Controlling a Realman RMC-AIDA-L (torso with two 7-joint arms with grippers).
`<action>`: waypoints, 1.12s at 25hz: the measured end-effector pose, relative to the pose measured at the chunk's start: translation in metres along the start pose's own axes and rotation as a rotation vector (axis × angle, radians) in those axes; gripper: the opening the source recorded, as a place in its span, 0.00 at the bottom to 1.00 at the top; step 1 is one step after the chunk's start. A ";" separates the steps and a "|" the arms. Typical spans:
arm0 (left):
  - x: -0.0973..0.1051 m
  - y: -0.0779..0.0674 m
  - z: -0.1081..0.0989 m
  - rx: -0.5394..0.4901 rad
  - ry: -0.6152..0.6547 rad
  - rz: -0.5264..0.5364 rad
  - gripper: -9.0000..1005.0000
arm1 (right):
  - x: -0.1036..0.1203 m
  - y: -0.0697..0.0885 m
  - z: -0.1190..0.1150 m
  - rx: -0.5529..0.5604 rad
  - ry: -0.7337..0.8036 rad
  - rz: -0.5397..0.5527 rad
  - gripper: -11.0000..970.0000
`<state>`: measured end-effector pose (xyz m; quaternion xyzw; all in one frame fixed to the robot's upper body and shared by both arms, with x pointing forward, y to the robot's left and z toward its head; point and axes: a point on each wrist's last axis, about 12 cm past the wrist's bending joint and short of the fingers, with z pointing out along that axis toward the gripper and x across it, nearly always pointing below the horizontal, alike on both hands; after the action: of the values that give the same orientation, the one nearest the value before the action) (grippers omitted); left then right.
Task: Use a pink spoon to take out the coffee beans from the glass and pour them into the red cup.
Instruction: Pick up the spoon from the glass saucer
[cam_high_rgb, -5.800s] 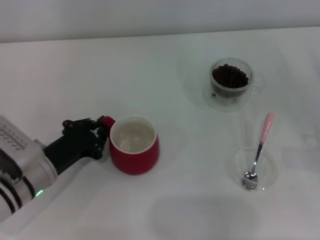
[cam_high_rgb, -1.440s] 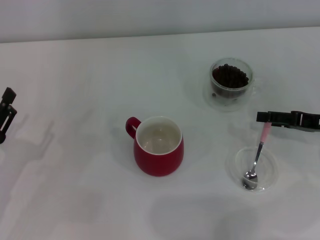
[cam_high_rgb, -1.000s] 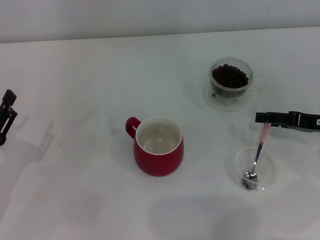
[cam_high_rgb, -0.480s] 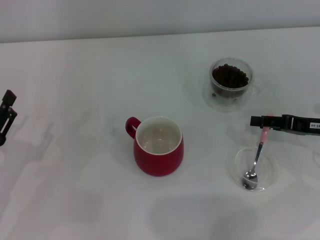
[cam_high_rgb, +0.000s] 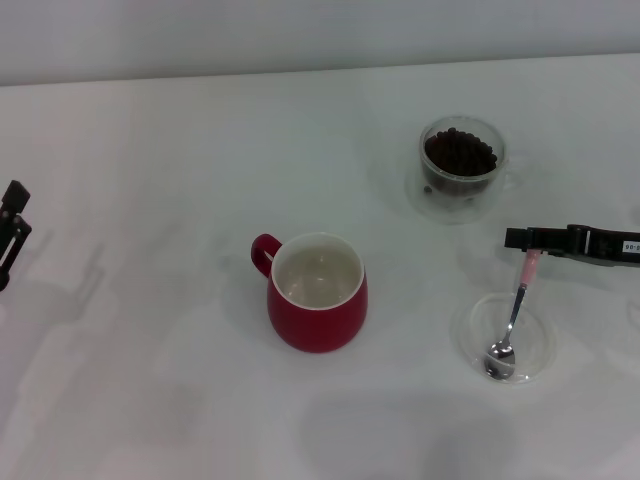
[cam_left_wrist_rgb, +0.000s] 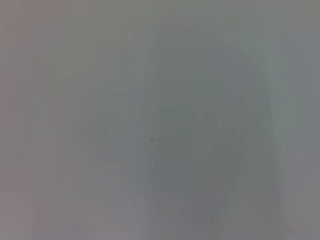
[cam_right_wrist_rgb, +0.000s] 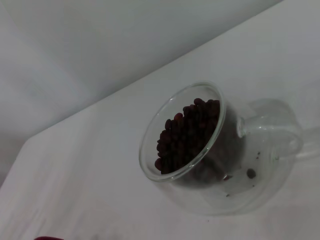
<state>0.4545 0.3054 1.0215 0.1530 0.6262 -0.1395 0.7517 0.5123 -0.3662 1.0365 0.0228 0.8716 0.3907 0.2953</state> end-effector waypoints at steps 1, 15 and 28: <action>0.000 0.000 0.000 0.000 0.000 0.000 0.65 | 0.000 0.000 0.000 0.002 0.000 0.000 0.56; 0.001 0.001 0.005 0.002 0.011 0.000 0.65 | -0.001 0.002 0.003 -0.002 0.008 -0.005 0.43; 0.003 0.000 0.005 -0.003 0.026 -0.003 0.65 | -0.004 0.001 0.001 0.002 0.010 -0.014 0.32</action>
<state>0.4600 0.3034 1.0193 0.1530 0.6364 -0.1376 0.7434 0.5160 -0.3658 1.0389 0.0149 0.8736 0.3876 0.2939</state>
